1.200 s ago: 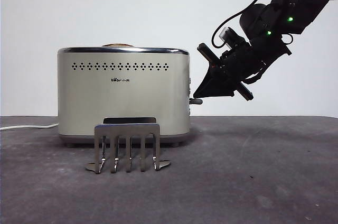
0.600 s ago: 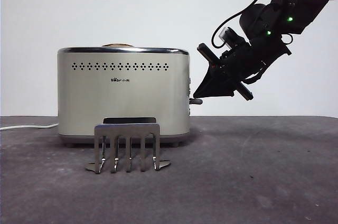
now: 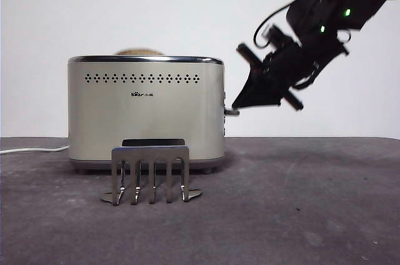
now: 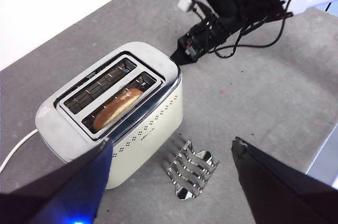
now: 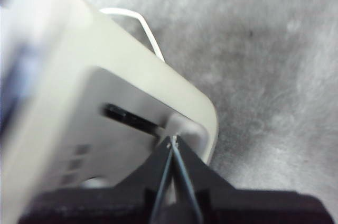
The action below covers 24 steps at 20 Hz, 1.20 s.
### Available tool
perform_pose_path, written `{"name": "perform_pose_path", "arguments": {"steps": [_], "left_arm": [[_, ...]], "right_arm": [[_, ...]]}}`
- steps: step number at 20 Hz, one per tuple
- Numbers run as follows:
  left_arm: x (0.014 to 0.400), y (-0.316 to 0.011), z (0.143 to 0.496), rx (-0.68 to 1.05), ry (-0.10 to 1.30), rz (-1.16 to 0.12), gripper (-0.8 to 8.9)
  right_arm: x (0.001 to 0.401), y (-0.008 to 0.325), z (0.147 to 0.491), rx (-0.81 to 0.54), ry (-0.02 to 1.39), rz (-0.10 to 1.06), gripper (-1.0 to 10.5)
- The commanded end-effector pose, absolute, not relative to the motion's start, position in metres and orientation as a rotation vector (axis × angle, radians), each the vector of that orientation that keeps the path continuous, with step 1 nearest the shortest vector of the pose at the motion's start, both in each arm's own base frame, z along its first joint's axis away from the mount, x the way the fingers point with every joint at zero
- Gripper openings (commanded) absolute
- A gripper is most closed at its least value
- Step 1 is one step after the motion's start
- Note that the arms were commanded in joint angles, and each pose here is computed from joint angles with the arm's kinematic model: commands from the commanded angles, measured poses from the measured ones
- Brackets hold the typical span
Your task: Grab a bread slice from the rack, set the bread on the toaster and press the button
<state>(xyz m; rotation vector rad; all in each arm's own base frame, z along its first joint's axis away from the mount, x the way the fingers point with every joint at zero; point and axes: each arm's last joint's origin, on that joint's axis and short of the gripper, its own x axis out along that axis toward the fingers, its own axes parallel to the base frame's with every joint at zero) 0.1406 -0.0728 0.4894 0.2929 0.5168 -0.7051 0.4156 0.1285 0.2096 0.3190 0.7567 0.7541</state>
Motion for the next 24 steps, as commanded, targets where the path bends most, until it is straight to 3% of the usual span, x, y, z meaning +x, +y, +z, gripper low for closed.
{"name": "perform_pose_path", "arguments": {"steps": [1, 5, 10, 19, 24], "left_arm": [[0.140, -0.073, 0.489, 0.277, 0.520, -0.732, 3.77], [0.140, -0.074, 0.489, 0.269, 0.520, -0.754, 3.76], [0.138, -0.073, 0.486, 0.271, 0.555, -0.756, 3.77], [0.133, -0.071, 0.479, 0.276, 0.651, -0.761, 3.76], [0.132, -0.070, 0.478, 0.277, 0.668, -0.761, 3.73]], "right_arm": [[0.403, 0.122, 0.248, 0.299, 0.665, 0.763, -0.1], [0.359, 0.110, 0.313, 0.289, 0.628, 0.780, -0.1], [0.274, 0.098, 0.363, 0.160, 0.734, 0.834, -0.1], [0.180, 0.084, 0.390, 0.039, 0.866, 0.932, -0.1], [0.159, 0.081, 0.397, 0.015, 0.855, 0.962, -0.1]]}}
